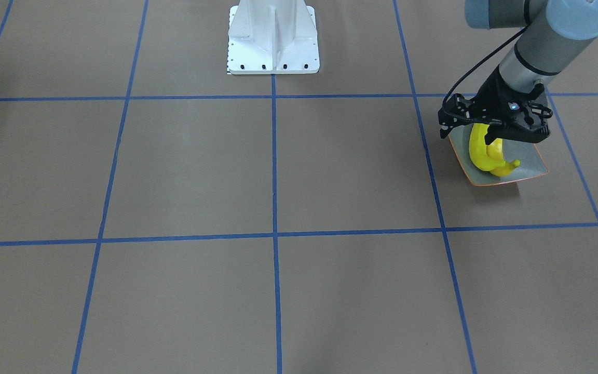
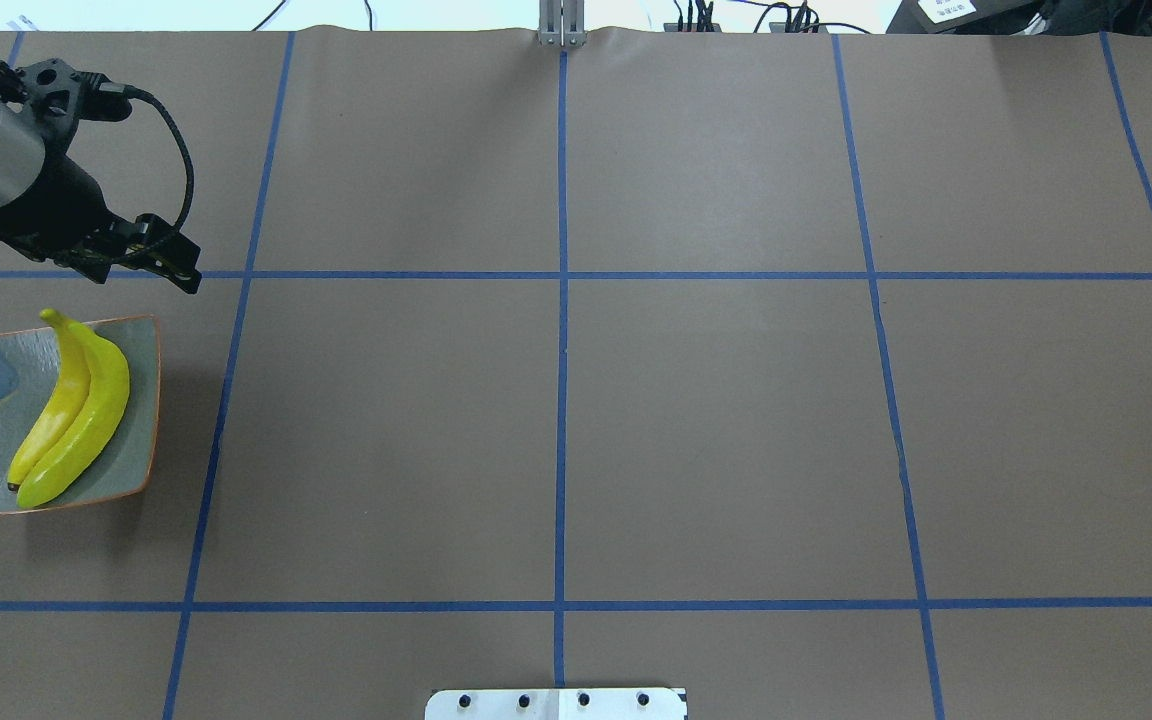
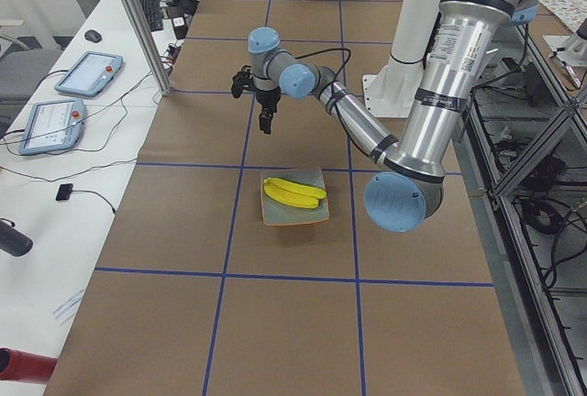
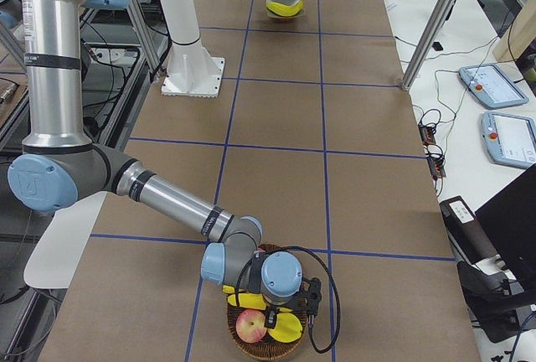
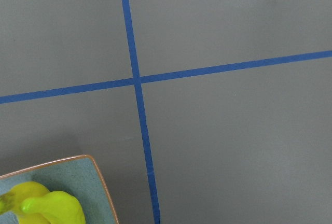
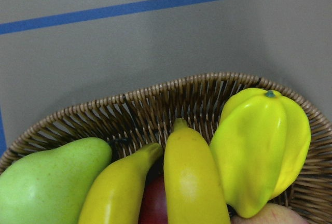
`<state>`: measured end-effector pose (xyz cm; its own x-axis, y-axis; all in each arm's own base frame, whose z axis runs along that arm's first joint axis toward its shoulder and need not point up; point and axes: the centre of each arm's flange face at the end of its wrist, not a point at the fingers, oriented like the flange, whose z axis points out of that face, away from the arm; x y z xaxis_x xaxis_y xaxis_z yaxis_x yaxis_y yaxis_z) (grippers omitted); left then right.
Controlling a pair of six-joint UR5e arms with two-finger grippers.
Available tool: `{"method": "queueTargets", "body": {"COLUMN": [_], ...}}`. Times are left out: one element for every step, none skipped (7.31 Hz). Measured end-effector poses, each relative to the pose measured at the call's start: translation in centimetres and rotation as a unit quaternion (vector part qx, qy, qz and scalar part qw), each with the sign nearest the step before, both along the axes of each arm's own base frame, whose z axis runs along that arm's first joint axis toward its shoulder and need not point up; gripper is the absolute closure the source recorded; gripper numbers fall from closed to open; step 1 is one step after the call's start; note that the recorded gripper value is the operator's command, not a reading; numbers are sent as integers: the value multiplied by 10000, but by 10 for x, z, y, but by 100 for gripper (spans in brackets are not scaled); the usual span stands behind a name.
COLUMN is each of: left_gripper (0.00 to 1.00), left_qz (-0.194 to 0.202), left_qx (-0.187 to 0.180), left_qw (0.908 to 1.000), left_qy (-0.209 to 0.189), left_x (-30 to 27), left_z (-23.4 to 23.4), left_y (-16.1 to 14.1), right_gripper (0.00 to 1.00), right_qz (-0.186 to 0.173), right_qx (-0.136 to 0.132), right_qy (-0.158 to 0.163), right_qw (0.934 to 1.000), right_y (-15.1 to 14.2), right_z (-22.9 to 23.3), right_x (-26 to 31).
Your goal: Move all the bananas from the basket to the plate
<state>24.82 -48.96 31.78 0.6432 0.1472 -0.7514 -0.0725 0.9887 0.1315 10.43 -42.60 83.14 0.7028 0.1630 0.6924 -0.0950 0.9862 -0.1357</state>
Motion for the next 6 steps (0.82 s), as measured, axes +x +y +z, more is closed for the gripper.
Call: {"method": "queueTargets", "body": {"left_gripper": [1, 1, 1, 1, 1, 1], "left_qz": [-5, -6, -11, -15, -18, -26], "left_qx": [0, -1, -5, -8, -16, -34], "left_qw": [10000, 10000, 10000, 10000, 10000, 10000], "left_qy": [2, 4, 8, 7, 2, -2], "left_x": [0, 0, 0, 0, 1, 1], "left_z": [-1, -1, -1, -1, -1, 0], "left_y": [0, 0, 0, 0, 0, 0], "right_gripper": [100, 100, 100, 100, 100, 100], "right_qz": [1, -7, -27, -24, 14, 89], "right_qx": [-39, -50, -33, -1, 81, 217], "right_qy": [24, 35, 39, 41, 43, 49], "right_qw": [10000, 10000, 10000, 10000, 10000, 9997], "right_y": [1, 1, 1, 0, -1, -4], "right_z": [3, 5, 5, 4, 0, -5], "right_x": [1, 1, 1, 3, 9, 24]}}
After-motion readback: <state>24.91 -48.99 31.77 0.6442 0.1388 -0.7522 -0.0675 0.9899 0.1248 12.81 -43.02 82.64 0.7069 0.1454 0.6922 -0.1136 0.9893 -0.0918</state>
